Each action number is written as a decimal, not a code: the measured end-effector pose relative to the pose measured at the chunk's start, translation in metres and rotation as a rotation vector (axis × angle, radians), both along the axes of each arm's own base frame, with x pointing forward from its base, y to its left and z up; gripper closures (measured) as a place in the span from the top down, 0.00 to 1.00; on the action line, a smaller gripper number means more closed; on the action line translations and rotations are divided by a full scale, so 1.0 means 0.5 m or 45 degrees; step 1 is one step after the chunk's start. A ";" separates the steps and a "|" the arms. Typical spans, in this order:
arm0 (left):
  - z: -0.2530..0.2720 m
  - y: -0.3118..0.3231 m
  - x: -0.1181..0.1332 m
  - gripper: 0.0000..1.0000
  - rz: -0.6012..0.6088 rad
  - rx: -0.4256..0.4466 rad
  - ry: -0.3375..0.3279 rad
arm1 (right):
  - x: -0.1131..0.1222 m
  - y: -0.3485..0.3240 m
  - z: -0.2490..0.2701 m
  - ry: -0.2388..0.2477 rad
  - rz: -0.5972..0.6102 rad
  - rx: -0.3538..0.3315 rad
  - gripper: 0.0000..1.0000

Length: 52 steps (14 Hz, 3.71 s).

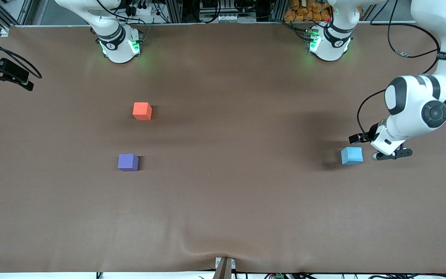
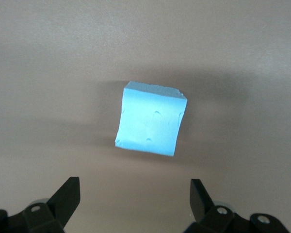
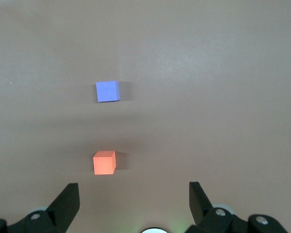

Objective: Place blue block between orange and purple blocks
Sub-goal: 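Lower the left gripper and close it on the light-blue block, then carry the blue block toward the table middle and set it down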

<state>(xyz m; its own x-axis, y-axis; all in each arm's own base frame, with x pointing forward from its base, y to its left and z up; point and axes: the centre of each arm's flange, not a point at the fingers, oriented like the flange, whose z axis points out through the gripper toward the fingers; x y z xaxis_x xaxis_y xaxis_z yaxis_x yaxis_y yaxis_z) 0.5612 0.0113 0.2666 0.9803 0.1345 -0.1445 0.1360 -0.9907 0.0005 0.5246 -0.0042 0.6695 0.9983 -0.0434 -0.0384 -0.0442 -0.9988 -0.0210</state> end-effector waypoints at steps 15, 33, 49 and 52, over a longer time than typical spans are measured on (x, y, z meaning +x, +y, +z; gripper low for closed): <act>-0.122 -0.003 0.043 0.92 0.004 -0.015 -0.007 | 0.000 -0.001 0.000 0.003 -0.001 0.000 1.00; 0.042 -0.509 0.043 0.54 0.197 -0.139 -0.041 | 0.000 -0.005 -0.002 0.005 -0.007 0.005 1.00; -0.074 -1.268 -0.204 0.54 0.622 -0.272 -0.030 | 0.110 -0.006 -0.221 0.251 -0.002 0.027 1.00; -0.104 -1.278 -0.223 0.54 0.595 -0.235 -0.062 | 0.124 -0.007 -0.255 0.285 -0.002 0.029 1.00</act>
<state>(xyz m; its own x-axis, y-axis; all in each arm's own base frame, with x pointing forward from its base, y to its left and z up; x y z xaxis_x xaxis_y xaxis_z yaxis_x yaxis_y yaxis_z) 0.4499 -0.6277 0.2147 0.8274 0.5374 -0.1632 0.5608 -0.8065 0.1875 0.5866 -0.0075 0.5418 0.9647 -0.0419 -0.2600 -0.0521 -0.9981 -0.0327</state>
